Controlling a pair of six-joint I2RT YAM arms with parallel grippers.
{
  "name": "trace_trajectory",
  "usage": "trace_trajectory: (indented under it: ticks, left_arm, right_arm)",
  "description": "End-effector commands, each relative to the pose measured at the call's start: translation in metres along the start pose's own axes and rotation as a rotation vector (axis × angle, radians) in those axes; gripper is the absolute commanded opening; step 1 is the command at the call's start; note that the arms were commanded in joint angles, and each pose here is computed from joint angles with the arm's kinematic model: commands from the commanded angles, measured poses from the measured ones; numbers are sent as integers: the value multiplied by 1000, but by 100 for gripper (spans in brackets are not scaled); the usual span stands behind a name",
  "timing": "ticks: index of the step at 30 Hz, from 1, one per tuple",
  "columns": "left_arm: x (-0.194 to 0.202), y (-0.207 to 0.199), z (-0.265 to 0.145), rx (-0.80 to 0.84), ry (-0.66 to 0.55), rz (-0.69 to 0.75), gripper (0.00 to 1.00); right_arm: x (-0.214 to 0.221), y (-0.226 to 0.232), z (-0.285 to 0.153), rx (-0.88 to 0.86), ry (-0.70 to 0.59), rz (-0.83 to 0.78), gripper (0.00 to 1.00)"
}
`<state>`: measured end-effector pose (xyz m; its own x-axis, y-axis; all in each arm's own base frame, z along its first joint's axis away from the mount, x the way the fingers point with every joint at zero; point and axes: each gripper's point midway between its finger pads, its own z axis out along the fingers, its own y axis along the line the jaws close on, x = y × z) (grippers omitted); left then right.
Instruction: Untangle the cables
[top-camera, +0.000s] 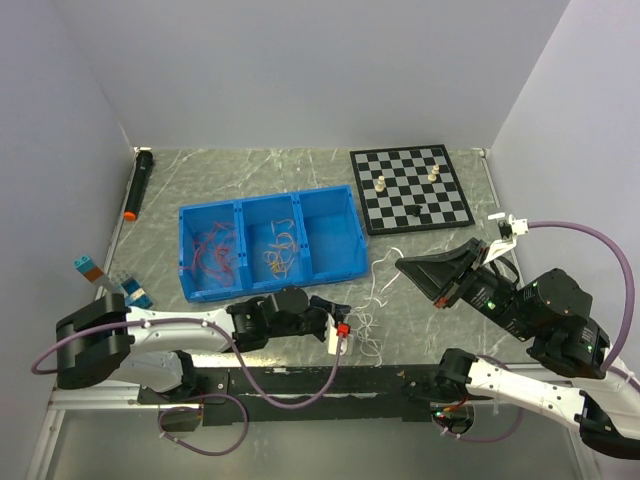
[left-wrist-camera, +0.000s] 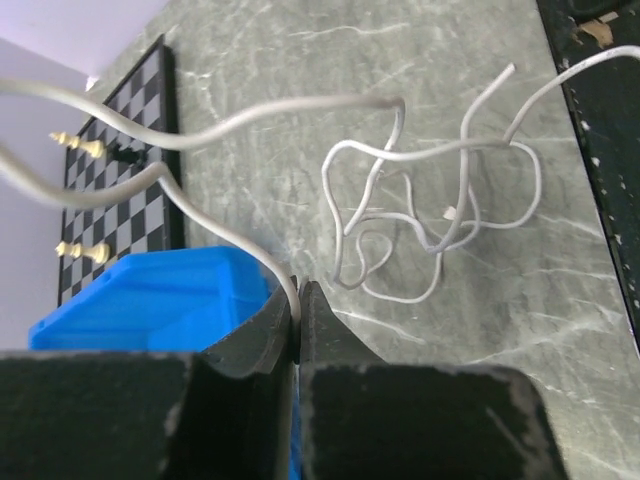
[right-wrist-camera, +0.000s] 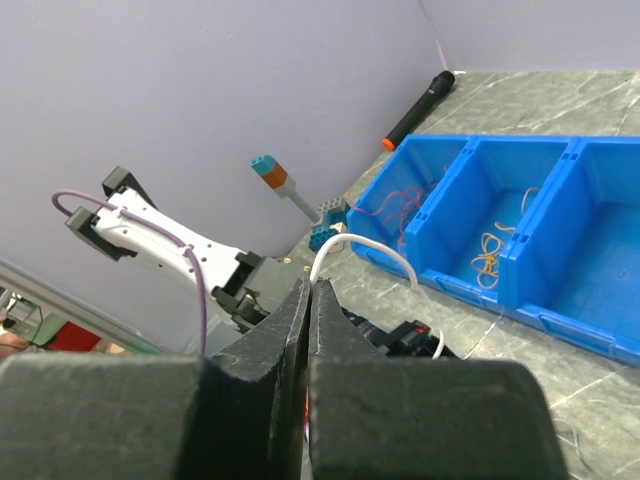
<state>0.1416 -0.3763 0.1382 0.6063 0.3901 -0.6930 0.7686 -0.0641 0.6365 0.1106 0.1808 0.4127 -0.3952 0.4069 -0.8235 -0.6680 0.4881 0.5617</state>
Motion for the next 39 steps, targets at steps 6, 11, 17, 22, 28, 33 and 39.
trace_trajectory:
  ticks: [6, 11, 17, 22, 28, 33, 39]
  left_arm:
    - [-2, 84, -35, -209, 97, -259, 1]
    - [29, 124, -84, -322, 204, -329, 1]
    - [23, 147, -135, -468, 199, -290, 1]
    - [-13, 213, -166, -680, 111, -387, 1]
    - [-65, 193, -133, -397, -82, -529, 19]
    - [-95, 154, -103, -147, -172, -623, 19]
    - [-113, 140, -84, -71, -201, -619, 32]
  right_arm:
    - [-7, -25, -15, 117, -45, -17, 0]
    - [2, -63, -27, 288, -51, -23, 0]
    - [16, -91, -34, 405, -50, -24, 0]
    - [43, -95, -14, 408, 28, -15, 0]
    - [25, -67, 9, 299, -6, -26, 0]
    - [9, -49, 29, 244, -43, -52, 0]
    - [-5, -43, 55, 239, -109, -80, 0]
